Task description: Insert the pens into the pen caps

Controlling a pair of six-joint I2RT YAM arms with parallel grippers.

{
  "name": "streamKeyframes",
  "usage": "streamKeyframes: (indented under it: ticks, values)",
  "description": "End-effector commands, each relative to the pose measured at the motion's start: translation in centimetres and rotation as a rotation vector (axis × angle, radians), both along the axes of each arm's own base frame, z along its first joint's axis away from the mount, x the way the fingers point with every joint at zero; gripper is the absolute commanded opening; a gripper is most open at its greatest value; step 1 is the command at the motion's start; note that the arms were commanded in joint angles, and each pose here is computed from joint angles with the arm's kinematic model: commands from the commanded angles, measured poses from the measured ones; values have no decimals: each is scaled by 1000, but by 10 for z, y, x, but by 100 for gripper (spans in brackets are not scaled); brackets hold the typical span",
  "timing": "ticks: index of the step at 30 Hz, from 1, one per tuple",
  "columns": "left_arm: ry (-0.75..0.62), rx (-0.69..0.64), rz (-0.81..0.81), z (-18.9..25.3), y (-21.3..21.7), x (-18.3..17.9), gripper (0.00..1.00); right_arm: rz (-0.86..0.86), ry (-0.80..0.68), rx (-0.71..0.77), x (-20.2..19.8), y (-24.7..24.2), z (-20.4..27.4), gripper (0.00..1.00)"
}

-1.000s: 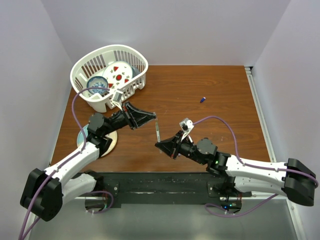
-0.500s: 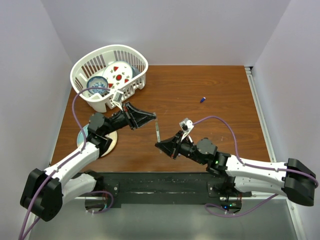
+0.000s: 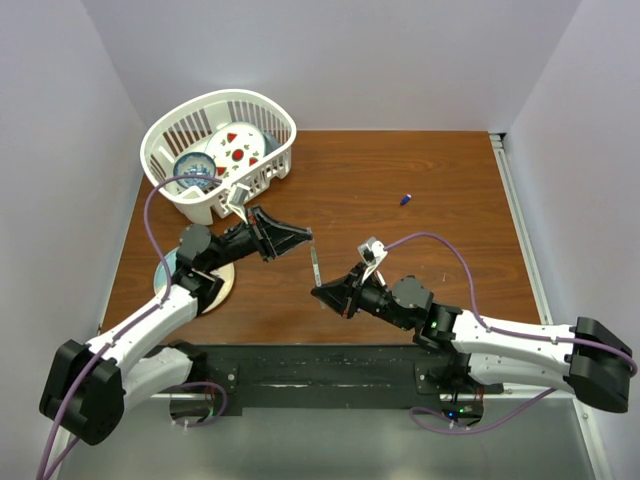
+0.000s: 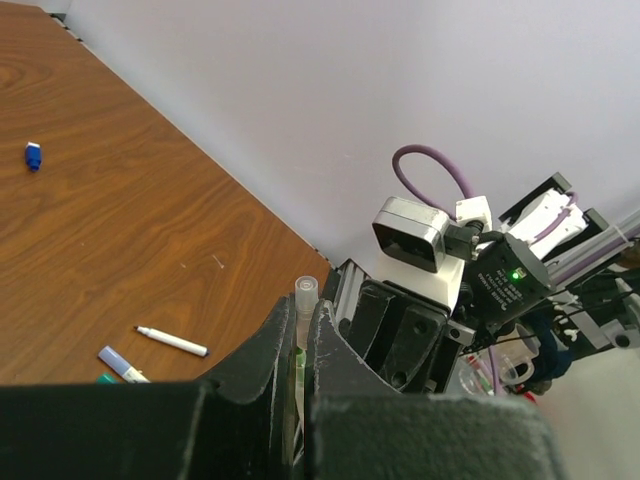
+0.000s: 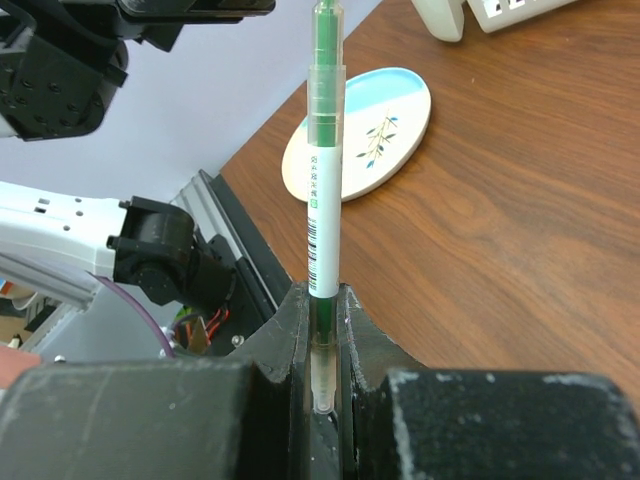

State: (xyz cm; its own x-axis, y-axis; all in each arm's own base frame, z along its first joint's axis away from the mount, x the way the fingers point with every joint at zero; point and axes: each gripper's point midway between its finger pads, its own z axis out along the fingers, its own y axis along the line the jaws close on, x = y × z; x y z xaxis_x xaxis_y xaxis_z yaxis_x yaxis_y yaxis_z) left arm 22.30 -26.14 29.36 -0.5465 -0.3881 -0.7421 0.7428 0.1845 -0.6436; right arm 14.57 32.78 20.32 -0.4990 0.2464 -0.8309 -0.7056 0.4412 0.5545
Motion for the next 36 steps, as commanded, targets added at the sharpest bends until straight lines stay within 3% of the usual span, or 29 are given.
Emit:
streamKeyframes:
  ticks: [1,10,16,24,36]
  values:
    - [-62,34,35,10,2,5,0,-17,-57,121,4,1,47,0]
    - [-77,62,45,13,3,6,0,-23,-57,107,6,1,46,0]
    - [-73,6,-33,19,1,-12,0,-52,-77,103,14,2,52,0]
    - [5,-2,-115,-12,3,-36,0,-62,-161,99,30,13,89,0]
    - [50,135,-164,-67,1,-49,0,-124,-292,122,57,-4,137,0]
